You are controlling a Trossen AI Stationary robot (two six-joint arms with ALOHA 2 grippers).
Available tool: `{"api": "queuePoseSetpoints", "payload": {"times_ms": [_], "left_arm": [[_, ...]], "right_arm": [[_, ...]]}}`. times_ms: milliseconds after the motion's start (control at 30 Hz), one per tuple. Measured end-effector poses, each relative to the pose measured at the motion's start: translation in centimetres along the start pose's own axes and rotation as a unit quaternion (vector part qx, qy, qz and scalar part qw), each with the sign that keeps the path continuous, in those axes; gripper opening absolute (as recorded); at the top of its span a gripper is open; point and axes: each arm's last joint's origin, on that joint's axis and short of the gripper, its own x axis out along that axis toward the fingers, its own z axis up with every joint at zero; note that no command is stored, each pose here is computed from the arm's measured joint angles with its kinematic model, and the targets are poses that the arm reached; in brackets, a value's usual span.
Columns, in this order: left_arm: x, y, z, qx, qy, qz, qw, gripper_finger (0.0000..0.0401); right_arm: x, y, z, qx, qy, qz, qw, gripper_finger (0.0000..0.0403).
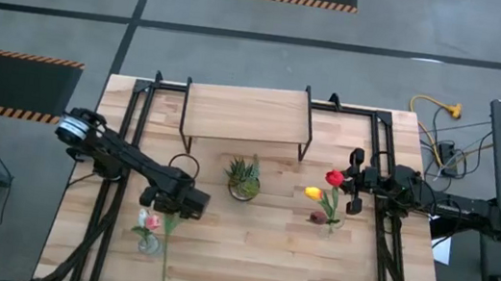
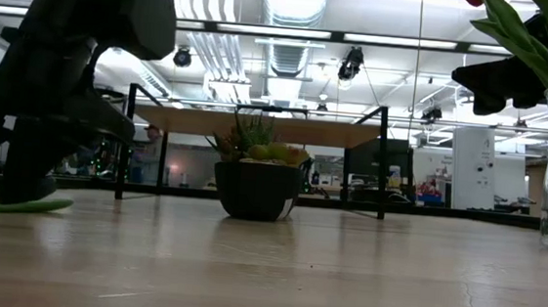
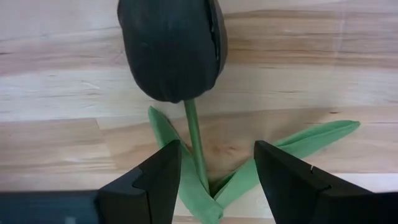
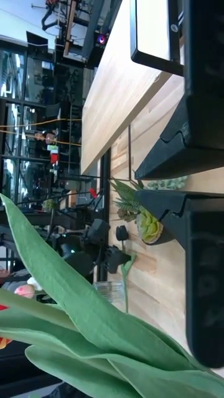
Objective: Pick and place flowers into a vace then onto a shelf
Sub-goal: Put the black flower into the left transparent vase
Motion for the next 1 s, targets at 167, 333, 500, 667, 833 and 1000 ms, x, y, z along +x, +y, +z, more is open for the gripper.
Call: {"api": "queuePoseSetpoints", "payload": {"times_ms": [167,333,500,667,833,1000], "left_arm": [[0.4,0.3,0.1,-0.001,0.0,0.004,1.0,0.0187],[0.2,0.1,0.1,0.048,-0.004,-0.002,0.999,0.0144],[-0.3,-0.6,-0.1,0.073,-0.013,-0.017,0.997,0.0073],[-0.6,-0.9,-0.2,0.097,-0.021,-0.022,0.995,0.0011],[-1.5,-1.8,-0.2,0.129,-0.065,-0.046,0.988,0.0002],[-3.7,-3.2,-0.9,0.175,-0.078,-0.089,0.977,0.0001]], "right_arm": [[0.0,0.0,0.0,0.0,0.0,0.0,1.0,0.0028],[0.0,0.0,0.0,0.0,0.0,0.0,1.0,0.0028],[0.0,0.0,0.0,0.0,0.0,0.0,1.0,0.0028],[0.0,0.0,0.0,0.0,0.0,0.0,1.0,0.0028],[0.0,0.0,0.0,0.0,0.0,0.0,1.0,0.0028],[0.0,0.0,0.0,0.0,-0.001,0.0,1.0,0.0028]]}}
